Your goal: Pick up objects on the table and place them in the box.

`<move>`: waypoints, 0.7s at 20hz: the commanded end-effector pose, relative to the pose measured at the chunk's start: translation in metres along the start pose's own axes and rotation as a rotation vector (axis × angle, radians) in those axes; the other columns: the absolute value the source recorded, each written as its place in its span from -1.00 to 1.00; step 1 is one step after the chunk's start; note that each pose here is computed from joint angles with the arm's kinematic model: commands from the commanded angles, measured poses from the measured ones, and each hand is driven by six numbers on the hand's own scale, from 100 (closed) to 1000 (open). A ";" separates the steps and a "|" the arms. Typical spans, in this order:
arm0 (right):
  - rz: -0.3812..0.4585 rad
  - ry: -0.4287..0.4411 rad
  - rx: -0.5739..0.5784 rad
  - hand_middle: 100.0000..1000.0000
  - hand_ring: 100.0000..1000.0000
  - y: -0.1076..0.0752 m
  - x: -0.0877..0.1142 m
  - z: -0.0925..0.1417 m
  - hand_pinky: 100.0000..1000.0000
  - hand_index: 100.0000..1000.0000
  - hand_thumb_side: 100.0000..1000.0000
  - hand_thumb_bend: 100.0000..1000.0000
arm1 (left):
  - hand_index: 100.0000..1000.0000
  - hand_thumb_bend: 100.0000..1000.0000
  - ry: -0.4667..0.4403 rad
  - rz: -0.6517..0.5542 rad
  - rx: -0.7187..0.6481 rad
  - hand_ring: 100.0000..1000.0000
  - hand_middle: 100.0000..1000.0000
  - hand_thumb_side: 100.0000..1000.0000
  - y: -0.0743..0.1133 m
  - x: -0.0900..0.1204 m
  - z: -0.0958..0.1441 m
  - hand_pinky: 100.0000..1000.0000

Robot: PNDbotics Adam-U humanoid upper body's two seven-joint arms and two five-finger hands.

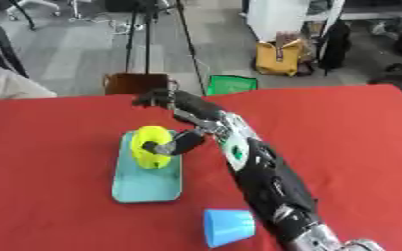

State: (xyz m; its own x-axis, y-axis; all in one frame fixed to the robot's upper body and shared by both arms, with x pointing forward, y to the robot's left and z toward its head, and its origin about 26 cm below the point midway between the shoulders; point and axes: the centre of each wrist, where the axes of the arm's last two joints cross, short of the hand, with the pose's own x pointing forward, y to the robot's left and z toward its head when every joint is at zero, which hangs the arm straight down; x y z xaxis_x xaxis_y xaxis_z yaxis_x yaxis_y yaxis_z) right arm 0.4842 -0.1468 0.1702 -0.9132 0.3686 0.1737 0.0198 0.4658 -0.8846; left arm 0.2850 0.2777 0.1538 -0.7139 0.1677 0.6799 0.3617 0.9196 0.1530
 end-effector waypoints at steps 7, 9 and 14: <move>-0.045 -0.122 -0.152 0.56 0.43 -0.077 0.013 0.007 0.40 0.80 -0.52 -0.56 | 0.95 0.05 0.017 -0.055 0.009 1.00 1.00 0.48 0.009 0.008 0.007 0.10; -0.083 -0.139 -0.131 0.56 0.43 -0.083 0.013 0.014 0.38 0.80 -0.50 -0.59 | 0.95 0.05 0.022 -0.062 0.013 1.00 1.00 0.48 0.010 0.008 0.008 0.10; -0.201 -0.183 -0.040 0.51 0.42 -0.087 0.012 0.050 0.35 0.79 -0.45 -0.74 | 0.95 0.03 0.058 -0.094 0.030 1.00 1.00 0.51 0.013 0.009 0.018 0.09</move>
State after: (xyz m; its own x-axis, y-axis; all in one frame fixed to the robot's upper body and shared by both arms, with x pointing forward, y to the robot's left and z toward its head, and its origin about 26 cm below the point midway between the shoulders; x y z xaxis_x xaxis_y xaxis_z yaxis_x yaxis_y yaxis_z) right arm 0.4552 -0.2145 0.2056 -0.9136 0.1727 0.3681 -0.1849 0.6299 -0.7544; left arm 0.2747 0.2927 0.1394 -0.6871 0.0916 0.7208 0.2947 0.9419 0.1613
